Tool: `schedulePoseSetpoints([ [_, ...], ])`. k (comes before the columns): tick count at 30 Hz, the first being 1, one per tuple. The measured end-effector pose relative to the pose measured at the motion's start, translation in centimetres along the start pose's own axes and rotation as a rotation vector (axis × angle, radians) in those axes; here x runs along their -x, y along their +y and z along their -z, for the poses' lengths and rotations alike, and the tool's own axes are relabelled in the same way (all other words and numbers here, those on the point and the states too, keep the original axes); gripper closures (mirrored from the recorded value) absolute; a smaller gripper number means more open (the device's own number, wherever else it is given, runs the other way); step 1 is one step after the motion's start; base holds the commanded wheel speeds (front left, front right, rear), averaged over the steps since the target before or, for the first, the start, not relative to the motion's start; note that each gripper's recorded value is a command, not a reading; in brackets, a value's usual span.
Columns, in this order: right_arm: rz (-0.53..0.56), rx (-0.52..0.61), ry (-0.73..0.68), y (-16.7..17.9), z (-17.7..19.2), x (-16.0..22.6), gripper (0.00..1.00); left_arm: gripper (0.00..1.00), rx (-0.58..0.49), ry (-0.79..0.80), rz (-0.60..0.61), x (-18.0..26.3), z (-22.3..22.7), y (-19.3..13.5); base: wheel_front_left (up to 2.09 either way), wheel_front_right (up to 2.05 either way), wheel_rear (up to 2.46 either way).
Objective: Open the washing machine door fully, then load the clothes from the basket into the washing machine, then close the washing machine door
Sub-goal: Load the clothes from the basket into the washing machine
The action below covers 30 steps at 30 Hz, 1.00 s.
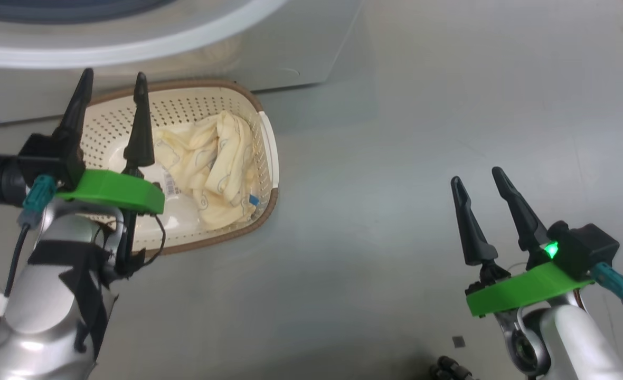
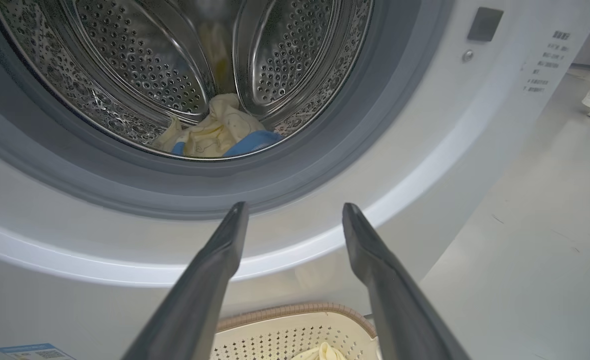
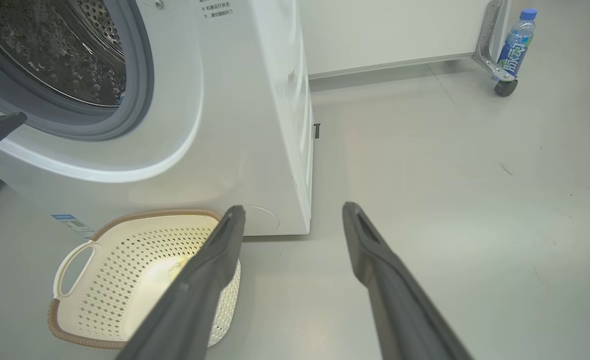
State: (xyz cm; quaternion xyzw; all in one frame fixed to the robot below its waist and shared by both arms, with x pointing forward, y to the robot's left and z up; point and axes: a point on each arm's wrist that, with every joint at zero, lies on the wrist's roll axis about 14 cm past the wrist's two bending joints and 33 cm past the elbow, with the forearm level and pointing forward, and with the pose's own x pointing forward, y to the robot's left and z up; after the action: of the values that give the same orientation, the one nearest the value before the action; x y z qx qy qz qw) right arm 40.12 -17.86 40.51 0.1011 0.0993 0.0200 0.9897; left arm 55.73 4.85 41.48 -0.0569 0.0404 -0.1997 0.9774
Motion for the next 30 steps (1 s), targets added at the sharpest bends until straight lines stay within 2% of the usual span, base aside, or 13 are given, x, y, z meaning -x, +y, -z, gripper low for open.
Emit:
schedulePoseSetpoints([
  [10,0.022,0.011,0.088,-1.1,3.7,-2.4,0.0,0.0,0.052,0.152,0.037,-3.7,8.7,0.3,0.0,0.0,0.0],
  [21,0.026,0.02,0.167,-1.8,7.2,-3.6,0.0,0.0,0.095,0.401,0.118,-3.6,18.5,-1.4,0.0,0.0,0.0],
  [30,0.031,0.019,0.216,-2.2,9.4,-4.1,0.0,0.0,0.128,0.632,0.162,-1.6,25.4,-2.9,0.0,0.0,0.0],
])
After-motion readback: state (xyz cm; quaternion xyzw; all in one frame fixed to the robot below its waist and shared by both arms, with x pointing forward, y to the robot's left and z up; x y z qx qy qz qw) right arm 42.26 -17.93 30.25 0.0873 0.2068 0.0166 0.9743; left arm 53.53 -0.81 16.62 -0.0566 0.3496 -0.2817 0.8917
